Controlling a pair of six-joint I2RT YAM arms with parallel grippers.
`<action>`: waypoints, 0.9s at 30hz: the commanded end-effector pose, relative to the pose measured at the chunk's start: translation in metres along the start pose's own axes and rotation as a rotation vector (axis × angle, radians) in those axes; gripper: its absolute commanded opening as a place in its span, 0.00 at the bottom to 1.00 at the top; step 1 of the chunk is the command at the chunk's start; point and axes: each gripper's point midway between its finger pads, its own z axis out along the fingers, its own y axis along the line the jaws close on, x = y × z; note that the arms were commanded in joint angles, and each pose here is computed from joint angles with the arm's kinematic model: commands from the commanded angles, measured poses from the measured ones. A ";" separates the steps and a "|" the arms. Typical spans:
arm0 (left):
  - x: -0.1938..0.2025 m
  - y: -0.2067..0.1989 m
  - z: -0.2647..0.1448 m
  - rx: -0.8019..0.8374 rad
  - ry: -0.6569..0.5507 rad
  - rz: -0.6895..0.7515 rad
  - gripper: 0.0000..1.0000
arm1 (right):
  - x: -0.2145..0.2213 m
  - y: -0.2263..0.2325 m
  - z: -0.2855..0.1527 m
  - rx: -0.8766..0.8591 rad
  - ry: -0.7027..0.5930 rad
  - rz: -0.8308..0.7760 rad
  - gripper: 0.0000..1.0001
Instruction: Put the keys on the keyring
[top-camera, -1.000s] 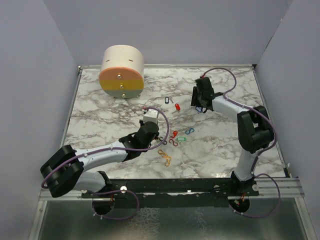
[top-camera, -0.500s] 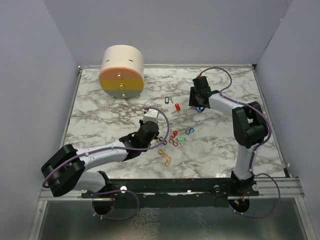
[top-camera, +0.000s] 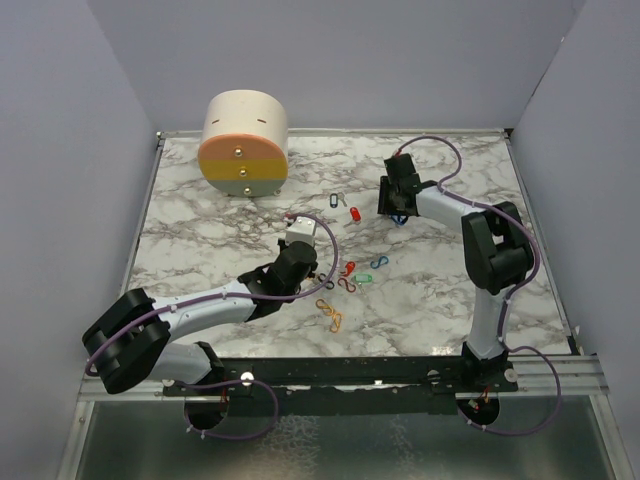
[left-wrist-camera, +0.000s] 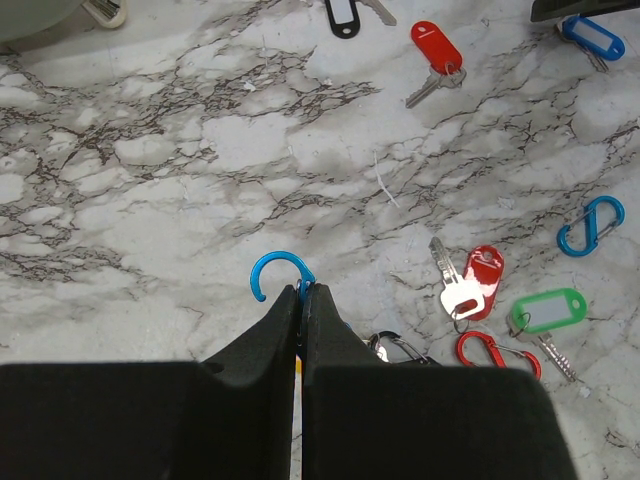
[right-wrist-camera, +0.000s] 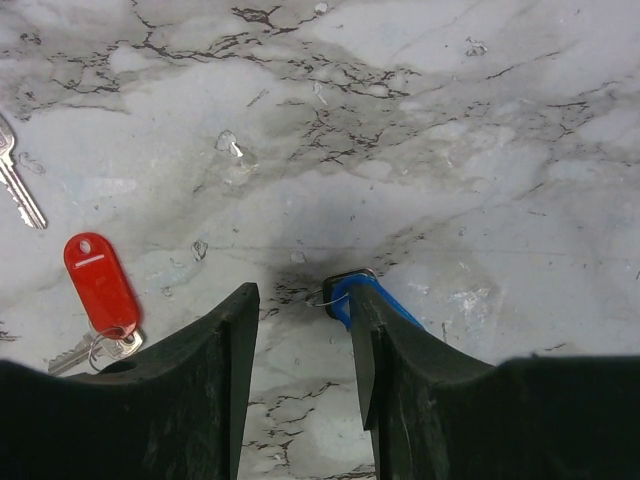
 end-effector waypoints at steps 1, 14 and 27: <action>-0.002 -0.003 0.001 0.021 -0.011 -0.015 0.00 | 0.001 -0.001 0.005 0.000 0.013 -0.006 0.42; 0.000 -0.002 0.002 0.018 -0.008 -0.017 0.00 | 0.000 -0.002 0.008 -0.001 0.010 -0.025 0.35; 0.001 0.002 0.000 0.011 -0.008 -0.021 0.00 | 0.003 -0.009 0.003 0.022 0.007 -0.022 0.21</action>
